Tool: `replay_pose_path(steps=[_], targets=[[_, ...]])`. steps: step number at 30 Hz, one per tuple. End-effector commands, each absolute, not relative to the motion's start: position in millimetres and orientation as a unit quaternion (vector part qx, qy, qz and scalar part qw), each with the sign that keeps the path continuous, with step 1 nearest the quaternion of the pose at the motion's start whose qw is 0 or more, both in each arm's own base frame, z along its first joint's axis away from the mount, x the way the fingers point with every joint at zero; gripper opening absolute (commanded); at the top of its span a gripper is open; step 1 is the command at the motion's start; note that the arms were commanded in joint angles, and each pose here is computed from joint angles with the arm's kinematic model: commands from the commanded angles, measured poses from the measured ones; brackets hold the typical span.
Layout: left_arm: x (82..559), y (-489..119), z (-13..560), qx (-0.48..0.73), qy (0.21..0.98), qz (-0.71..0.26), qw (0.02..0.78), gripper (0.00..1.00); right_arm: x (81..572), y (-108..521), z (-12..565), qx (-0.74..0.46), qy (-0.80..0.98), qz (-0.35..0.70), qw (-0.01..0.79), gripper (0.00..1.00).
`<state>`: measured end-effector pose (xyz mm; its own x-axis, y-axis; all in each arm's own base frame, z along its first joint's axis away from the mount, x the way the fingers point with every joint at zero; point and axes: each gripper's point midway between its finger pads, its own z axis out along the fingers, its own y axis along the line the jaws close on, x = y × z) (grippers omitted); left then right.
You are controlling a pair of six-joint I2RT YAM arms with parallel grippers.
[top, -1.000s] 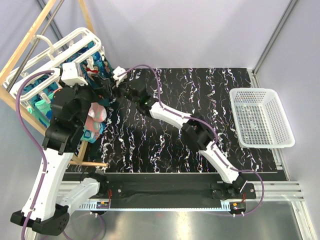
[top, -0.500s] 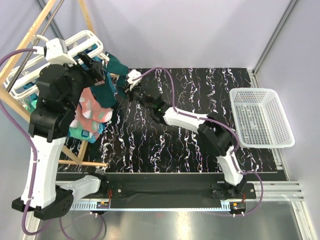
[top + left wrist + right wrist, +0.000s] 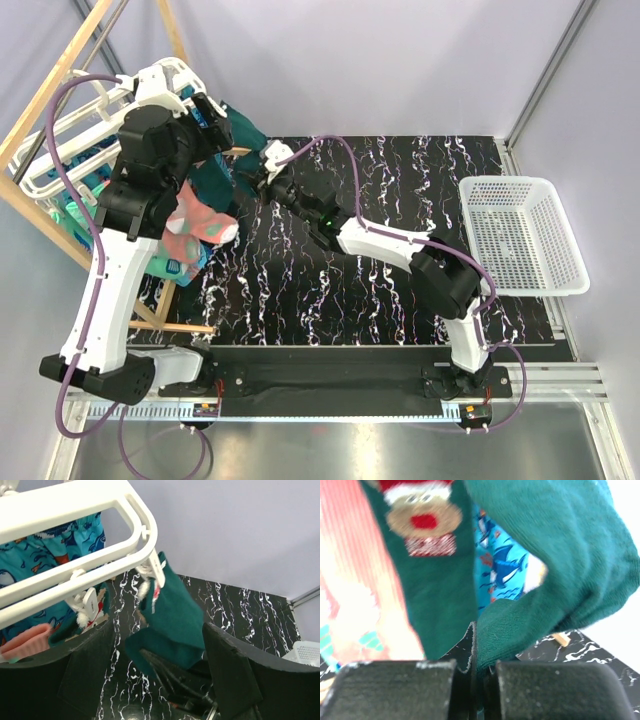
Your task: Remove the socks clipped to the hanger
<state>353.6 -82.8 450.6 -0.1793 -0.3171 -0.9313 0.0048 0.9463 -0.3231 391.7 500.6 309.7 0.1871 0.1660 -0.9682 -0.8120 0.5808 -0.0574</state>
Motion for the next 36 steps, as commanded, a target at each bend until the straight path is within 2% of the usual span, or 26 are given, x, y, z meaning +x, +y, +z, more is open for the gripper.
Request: replay_pose_path(steps=[1,16,22,29,36], targets=[[362.5,-84.5,488.4,-0.105,0.708,-0.147,0.683,0.77,365.9,495.6,361.3,-0.318,0.482,0.374,0.726,0.00],[384.5,-79.1,475.4,-0.148,0.703,-0.146,0.681,0.80,348.6,503.4,357.3,-0.337,0.484,0.421,0.689,0.00],[393.8,-75.3,466.3,-0.160,0.707,-0.178,0.666,0.82,348.3,500.6,356.7,-0.337,0.487,0.433,0.680,0.00],[398.1,-81.0,467.1,-0.146,0.695,-0.221,0.668,0.81,339.7,498.5,356.2,-0.349,0.482,0.467,0.654,0.00],[407.9,-75.9,466.4,-0.160,0.692,-0.220,0.669,0.77,332.9,500.7,352.4,-0.360,0.481,0.480,0.639,0.00]])
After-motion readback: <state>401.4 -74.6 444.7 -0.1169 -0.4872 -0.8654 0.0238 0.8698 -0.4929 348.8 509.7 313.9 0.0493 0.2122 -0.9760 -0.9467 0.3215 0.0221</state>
